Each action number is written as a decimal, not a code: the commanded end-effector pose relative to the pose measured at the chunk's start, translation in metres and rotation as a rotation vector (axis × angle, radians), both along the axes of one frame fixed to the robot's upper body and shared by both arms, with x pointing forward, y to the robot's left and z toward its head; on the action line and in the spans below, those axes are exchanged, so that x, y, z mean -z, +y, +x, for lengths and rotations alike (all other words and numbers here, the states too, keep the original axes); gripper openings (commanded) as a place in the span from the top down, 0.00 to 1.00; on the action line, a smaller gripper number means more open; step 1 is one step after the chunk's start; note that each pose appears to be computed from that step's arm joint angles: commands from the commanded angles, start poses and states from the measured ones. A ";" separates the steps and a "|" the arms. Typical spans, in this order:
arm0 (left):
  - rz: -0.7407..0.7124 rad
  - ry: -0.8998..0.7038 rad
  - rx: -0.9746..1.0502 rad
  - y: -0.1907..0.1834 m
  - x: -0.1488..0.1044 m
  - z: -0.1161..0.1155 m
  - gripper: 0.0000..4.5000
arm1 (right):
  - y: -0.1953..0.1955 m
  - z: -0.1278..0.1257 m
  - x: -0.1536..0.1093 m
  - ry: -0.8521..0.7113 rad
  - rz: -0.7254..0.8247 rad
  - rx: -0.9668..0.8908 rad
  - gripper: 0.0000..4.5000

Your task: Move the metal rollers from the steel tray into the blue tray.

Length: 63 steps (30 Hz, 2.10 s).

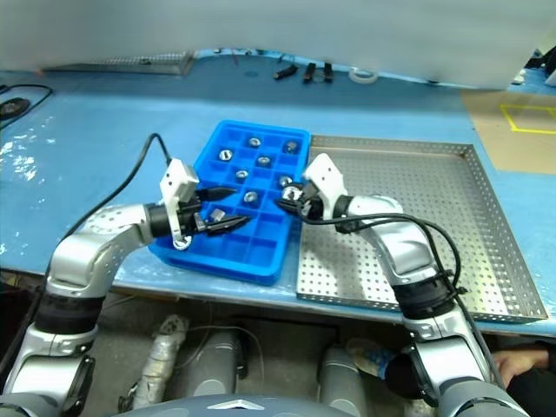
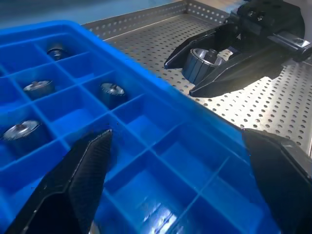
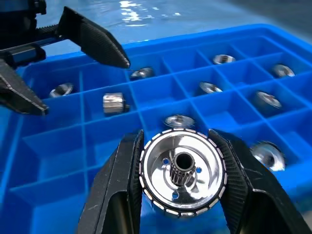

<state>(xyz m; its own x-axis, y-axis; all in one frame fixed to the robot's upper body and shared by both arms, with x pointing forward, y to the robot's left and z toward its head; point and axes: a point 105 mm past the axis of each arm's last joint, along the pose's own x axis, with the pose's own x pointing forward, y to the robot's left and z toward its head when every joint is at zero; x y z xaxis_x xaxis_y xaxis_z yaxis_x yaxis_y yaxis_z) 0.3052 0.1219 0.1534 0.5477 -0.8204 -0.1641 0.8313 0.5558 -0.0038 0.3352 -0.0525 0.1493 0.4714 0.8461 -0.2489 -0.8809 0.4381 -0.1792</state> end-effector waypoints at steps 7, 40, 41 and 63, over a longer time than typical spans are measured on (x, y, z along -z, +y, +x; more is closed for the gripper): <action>-0.001 -0.022 -0.102 0.013 -0.005 -0.020 0.00 | 0.009 -0.008 0.017 0.037 -0.079 -0.093 0.63; -0.002 -0.034 0.192 -0.041 -0.014 0.021 0.00 | -0.109 0.058 -0.026 -0.155 0.136 0.839 0.01; -0.001 -0.037 0.205 -0.044 -0.014 0.021 0.00 | -0.121 0.062 -0.025 -0.149 0.142 0.934 0.01; 0.003 -0.048 0.212 -0.049 -0.013 0.024 0.00 | -0.152 0.063 0.040 0.082 0.157 1.268 0.01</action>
<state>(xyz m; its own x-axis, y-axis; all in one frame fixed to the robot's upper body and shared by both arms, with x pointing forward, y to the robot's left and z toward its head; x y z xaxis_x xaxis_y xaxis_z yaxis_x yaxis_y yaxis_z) 0.3310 0.0711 0.1537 0.3663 -0.9139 -0.1750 0.9282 0.3722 -0.0010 0.3977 -0.2077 0.0944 0.9381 -0.1718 -0.3008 0.1715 0.9848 -0.0277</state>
